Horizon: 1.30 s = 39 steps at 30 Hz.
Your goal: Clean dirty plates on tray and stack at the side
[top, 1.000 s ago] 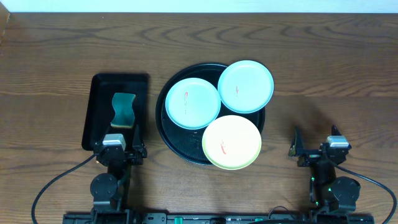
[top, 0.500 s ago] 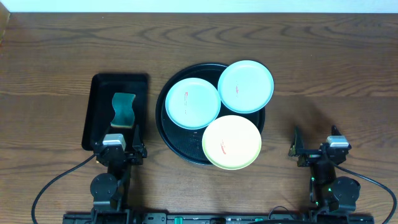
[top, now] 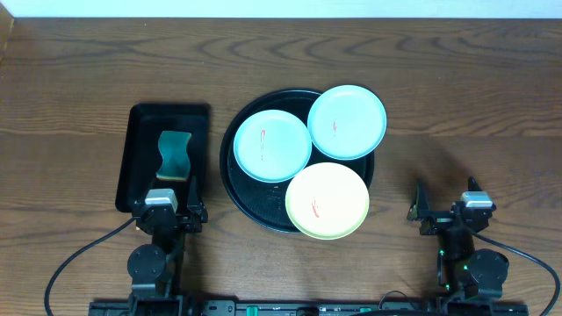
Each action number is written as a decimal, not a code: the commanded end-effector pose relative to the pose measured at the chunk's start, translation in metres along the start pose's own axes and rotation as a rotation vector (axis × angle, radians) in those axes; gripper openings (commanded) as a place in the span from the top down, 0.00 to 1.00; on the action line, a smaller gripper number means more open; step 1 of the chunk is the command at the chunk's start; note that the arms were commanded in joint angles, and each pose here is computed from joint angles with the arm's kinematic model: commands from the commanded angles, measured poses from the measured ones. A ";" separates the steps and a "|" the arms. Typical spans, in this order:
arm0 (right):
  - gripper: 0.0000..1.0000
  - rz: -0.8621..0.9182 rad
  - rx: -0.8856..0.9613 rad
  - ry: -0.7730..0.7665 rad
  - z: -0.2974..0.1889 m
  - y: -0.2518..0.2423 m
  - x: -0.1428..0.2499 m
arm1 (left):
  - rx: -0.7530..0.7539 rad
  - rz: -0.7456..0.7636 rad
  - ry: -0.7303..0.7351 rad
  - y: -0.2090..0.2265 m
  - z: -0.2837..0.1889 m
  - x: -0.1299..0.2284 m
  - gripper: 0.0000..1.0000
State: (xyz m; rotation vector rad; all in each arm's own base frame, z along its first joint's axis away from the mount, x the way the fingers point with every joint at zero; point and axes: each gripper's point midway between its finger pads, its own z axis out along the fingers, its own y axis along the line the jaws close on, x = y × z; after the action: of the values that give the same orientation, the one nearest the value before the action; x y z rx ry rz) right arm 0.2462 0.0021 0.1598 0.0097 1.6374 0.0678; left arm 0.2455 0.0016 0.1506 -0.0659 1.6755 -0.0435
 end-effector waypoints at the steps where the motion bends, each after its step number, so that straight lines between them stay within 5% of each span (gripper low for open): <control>1: 0.01 0.003 -0.013 0.001 0.000 0.003 0.001 | -0.027 0.011 0.050 0.005 0.000 0.014 0.23; 39: 0.01 0.034 0.004 -0.031 0.000 0.000 -0.006 | -0.023 0.000 0.044 0.004 0.000 0.013 0.23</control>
State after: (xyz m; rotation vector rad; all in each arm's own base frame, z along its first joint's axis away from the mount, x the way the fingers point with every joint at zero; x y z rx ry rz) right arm 0.2466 0.0001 0.1662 0.0204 1.6111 0.0604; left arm 0.2455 0.0022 0.1511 -0.0681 1.6738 -0.0410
